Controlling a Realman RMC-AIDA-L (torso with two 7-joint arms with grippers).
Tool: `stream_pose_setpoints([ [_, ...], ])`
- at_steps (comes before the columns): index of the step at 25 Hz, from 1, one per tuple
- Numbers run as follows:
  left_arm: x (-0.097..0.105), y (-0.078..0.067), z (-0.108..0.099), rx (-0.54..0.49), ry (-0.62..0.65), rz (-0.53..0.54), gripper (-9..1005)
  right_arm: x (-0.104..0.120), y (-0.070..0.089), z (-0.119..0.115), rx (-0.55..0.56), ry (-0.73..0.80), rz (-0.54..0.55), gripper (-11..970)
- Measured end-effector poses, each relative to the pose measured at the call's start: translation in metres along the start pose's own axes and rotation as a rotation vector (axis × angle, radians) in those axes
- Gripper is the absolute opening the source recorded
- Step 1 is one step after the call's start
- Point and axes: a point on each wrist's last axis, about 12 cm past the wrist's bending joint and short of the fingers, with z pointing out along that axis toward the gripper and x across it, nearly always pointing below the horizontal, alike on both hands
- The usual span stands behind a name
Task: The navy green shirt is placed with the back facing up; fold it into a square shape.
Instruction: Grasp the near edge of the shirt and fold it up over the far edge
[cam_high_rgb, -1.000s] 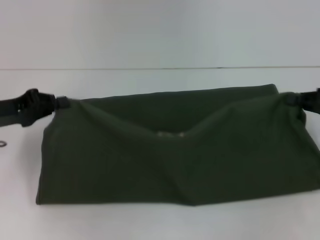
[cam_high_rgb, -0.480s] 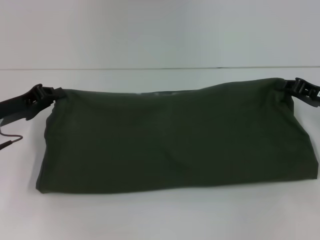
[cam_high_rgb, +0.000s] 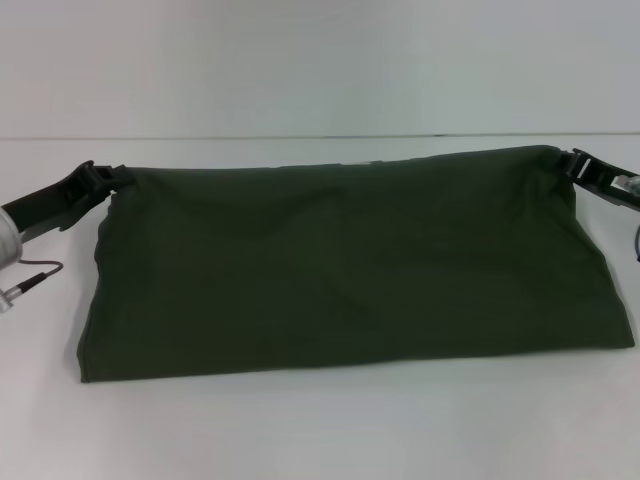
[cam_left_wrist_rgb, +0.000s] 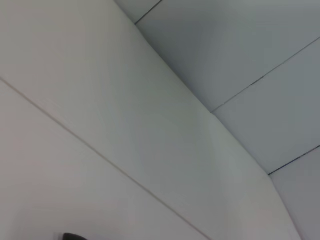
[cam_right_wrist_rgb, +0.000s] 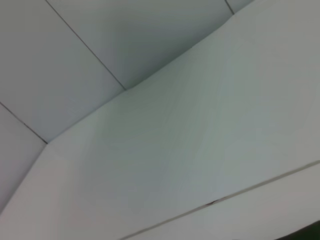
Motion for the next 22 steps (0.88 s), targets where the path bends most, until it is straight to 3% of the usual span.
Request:
stream_pose_setpoints([
  [6,0.006,-0.004,0.01,-0.002,-0.038,0.018,14,0.009,0.009,0.015,0.017,-0.009,-0.043,52],
  [14,0.012,-0.006,0.022,-0.044,-0.057,0.031,13,0.008,0.006,0.019,0.077,-0.04,-0.053,53],
  [22,0.026,-0.008,0.03,-0.062,-0.129,0.039,66,0.016,0.008,0.02,0.069,-0.11,-0.117,63],
])
